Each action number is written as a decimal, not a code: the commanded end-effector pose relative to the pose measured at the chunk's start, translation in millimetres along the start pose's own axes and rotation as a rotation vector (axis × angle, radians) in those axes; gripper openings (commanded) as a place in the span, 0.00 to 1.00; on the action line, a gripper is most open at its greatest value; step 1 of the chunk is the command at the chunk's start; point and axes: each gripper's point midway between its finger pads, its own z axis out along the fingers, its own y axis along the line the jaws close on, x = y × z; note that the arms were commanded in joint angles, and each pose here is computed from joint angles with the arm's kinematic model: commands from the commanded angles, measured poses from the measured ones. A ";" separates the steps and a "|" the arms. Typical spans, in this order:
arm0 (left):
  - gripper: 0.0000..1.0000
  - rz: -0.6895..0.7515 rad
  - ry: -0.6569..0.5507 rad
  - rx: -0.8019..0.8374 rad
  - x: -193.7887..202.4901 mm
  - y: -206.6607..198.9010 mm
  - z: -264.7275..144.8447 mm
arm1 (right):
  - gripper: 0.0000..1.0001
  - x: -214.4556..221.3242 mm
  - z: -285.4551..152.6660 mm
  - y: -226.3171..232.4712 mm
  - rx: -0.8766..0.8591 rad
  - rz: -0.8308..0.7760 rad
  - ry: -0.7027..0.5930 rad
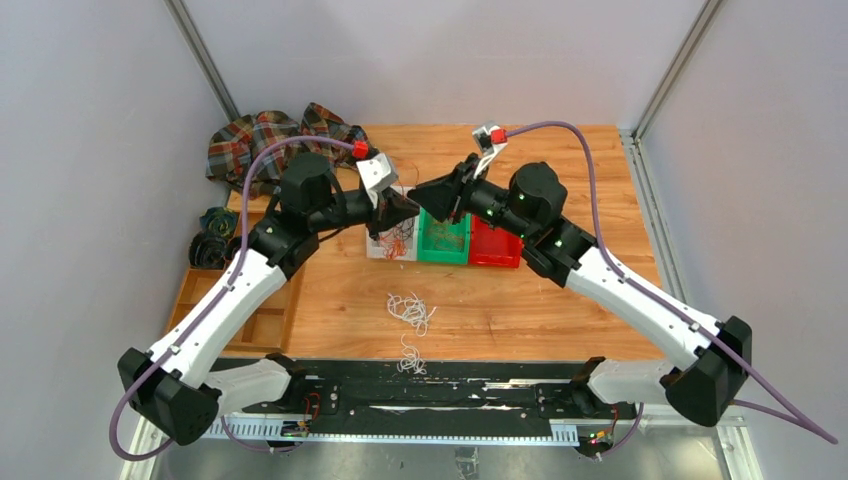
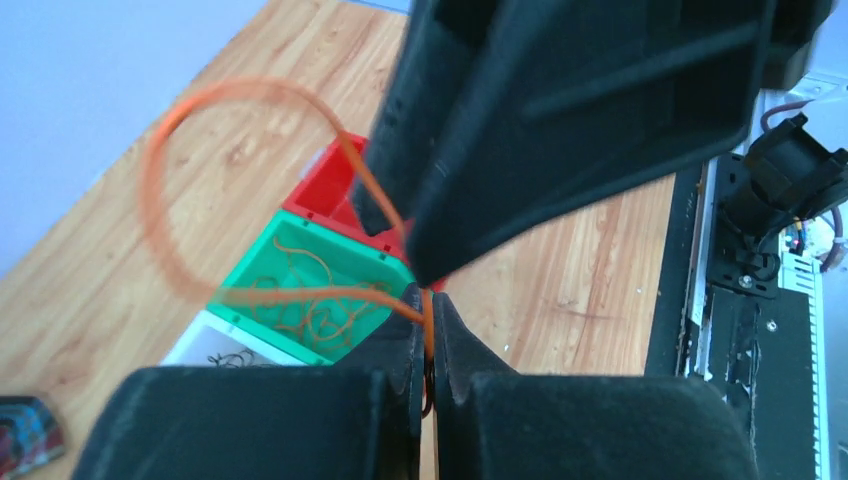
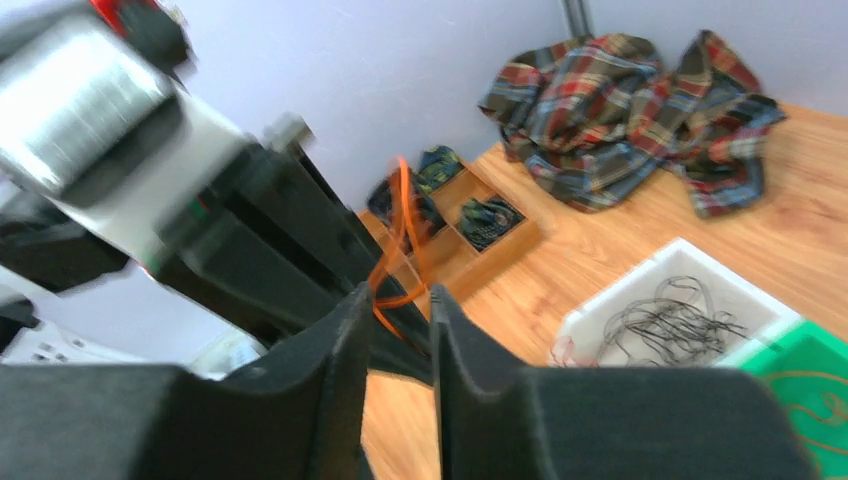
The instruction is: Untangle the cables
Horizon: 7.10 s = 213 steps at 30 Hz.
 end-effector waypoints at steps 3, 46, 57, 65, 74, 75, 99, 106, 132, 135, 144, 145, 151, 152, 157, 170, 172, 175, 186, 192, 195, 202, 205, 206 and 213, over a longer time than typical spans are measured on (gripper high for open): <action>0.01 0.139 -0.040 0.027 -55.2 -6.5 -16.0 | 0.52 23.4 -39.6 -24.1 0.116 -0.098 -0.065; 0.01 0.187 -0.204 0.135 -166.1 -50.9 -59.1 | 0.25 116.0 32.0 -10.1 -0.146 -0.260 0.063; 0.01 0.223 -0.319 0.092 -223.4 -49.9 -72.7 | 0.17 170.1 22.1 -36.5 -0.084 -0.140 0.131; 0.01 0.342 -0.434 -0.043 -276.9 -35.7 -91.8 | 0.19 221.3 2.6 -61.9 -0.004 -0.041 0.196; 0.01 0.365 -0.465 -0.113 -293.1 -23.6 -95.1 | 0.33 232.4 -3.7 -66.2 0.032 0.008 0.201; 0.01 0.356 -0.454 -0.112 -287.9 -22.2 -92.3 | 0.35 228.6 -4.5 -66.5 0.045 -0.001 0.201; 0.01 0.188 -0.156 -0.052 -113.2 51.2 64.0 | 0.51 108.9 -134.8 -182.3 0.913 -0.144 0.038; 0.01 0.242 -0.069 -0.057 -75.9 85.6 113.7 | 0.50 103.9 -148.7 -191.6 0.964 -0.147 0.014; 0.03 0.121 0.240 0.038 95.7 93.6 190.4 | 0.49 117.4 -169.6 -204.3 0.990 -0.094 0.023; 0.19 0.090 0.286 0.043 111.3 92.1 189.3 | 0.49 115.6 -172.3 -205.7 0.999 -0.091 0.023; 0.64 0.101 0.376 0.016 129.6 88.0 164.1 | 0.50 103.0 -173.8 -204.8 0.996 -0.085 0.017; 0.64 0.105 0.371 0.010 125.7 88.9 163.0 | 0.50 103.4 -172.3 -203.6 0.985 -0.084 0.027; 0.49 0.139 0.375 0.004 116.6 94.0 162.8 | 0.52 102.9 -171.7 -211.5 1.001 -0.049 0.060; 0.45 0.153 0.371 0.010 112.7 95.3 164.2 | 0.53 102.7 -170.9 -214.2 1.002 -0.036 0.065; 0.33 0.195 0.440 0.140 105.7 85.3 161.7 | 0.56 98.4 -160.0 -238.2 1.005 0.052 0.100; 0.83 0.181 0.525 0.000 47.1 97.0 54.7 | 0.58 105.5 -79.2 -331.9 1.034 0.219 0.177; 0.88 0.190 0.559 -0.007 46.0 91.3 38.3 | 0.56 110.0 -70.5 -344.4 1.043 0.220 0.184; 0.90 0.200 0.601 -0.009 51.5 81.4 17.7 | 0.50 116.6 -60.0 -358.3 1.050 0.230 0.192; 0.82 0.214 0.642 -0.087 52.6 80.1 -17.3 | 0.01 89.1 -36.7 -333.8 0.906 0.239 0.083; 0.82 0.203 0.634 -0.120 46.6 80.7 -24.0 | 0.00 76.9 -22.6 -297.1 0.801 0.166 0.073; 0.82 0.189 0.633 -0.144 44.2 81.8 -28.2 | 0.01 89.7 -7.7 -274.0 0.739 0.130 0.126; 0.87 0.189 0.641 -0.193 38.7 80.9 -42.9 | 0.00 169.2 12.7 -256.8 0.742 0.090 0.355; 0.91 0.184 0.651 -0.209 40.9 79.5 -49.0 | 0.00 199.5 8.0 -270.7 0.796 0.097 0.436; 0.93 0.181 0.656 -0.218 41.9 79.8 -50.7 | 0.01 206.1 6.0 -276.2 0.814 0.091 0.456; 0.98 0.116 0.709 -0.234 51.1 76.7 -58.7 | 0.00 235.1 -3.3 -298.2 0.877 0.028 0.567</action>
